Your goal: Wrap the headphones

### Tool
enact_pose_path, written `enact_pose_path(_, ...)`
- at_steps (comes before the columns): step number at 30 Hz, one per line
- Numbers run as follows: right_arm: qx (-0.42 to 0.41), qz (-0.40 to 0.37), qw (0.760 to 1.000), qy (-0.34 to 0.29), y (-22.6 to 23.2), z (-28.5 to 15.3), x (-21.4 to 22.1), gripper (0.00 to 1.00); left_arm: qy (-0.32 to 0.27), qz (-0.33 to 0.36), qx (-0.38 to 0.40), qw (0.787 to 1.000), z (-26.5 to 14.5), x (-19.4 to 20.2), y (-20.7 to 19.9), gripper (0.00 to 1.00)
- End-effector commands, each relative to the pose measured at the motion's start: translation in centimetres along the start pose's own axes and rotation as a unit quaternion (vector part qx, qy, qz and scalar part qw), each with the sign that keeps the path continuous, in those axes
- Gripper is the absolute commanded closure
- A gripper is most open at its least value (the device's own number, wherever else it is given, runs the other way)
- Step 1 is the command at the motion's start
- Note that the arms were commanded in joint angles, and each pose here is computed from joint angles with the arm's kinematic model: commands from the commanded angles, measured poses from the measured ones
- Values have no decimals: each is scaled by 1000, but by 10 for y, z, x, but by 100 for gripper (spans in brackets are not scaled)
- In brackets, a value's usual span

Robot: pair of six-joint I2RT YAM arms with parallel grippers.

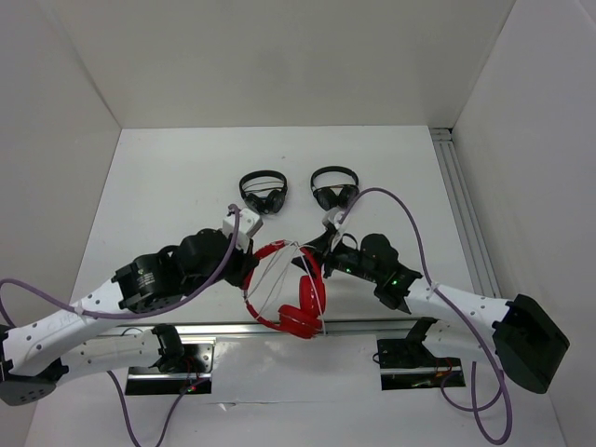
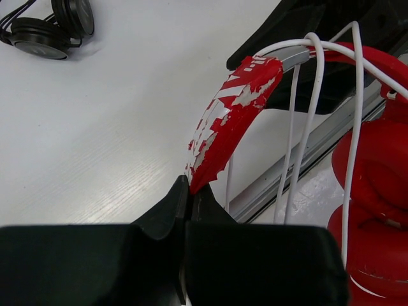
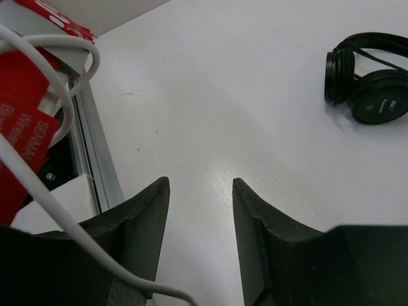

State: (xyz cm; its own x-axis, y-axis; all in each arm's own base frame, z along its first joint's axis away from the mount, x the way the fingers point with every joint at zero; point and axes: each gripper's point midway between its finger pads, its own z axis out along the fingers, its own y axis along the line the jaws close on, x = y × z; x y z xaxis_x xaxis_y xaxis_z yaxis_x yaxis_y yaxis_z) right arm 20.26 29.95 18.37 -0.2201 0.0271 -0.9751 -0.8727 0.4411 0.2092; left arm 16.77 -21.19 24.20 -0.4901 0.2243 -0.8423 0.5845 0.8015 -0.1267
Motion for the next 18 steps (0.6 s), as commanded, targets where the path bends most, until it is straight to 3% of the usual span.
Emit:
enact_pose_path(1, -26, -8, 998, -49, 12, -4, -22, 47, -101, -52, 34, 993, -7, -50, -15, 100)
enact_pose_path(3, -26, -8, 998, -49, 12, -4, -22, 36, -101, -57, 34, 993, -7, -50, -16, 100)
enact_pose_path(5, -19, -6, 999, -46, 10, -4, -20, 35, -95, -55, 37, 993, -7, -47, -17, 100)
enact_pose_path(6, -15, -7, 999, -52, 9, -5, -23, 26, -96, -56, 32, 993, -7, -47, -15, 100)
enact_pose_path(13, -19, 2, 1000, -22, 3, -7, 0, 20, -104, -83, 10, 991, -9, -49, -7, 100)
enact_pose_path(14, -26, 3, 1000, -16, 4, -6, 3, 0, -106, -83, 4, 991, -9, -50, -5, 100)
enact_pose_path(18, -44, 8, 999, -2, 6, -5, 15, 0, -110, -96, -5, 989, -11, -52, -2, 100)
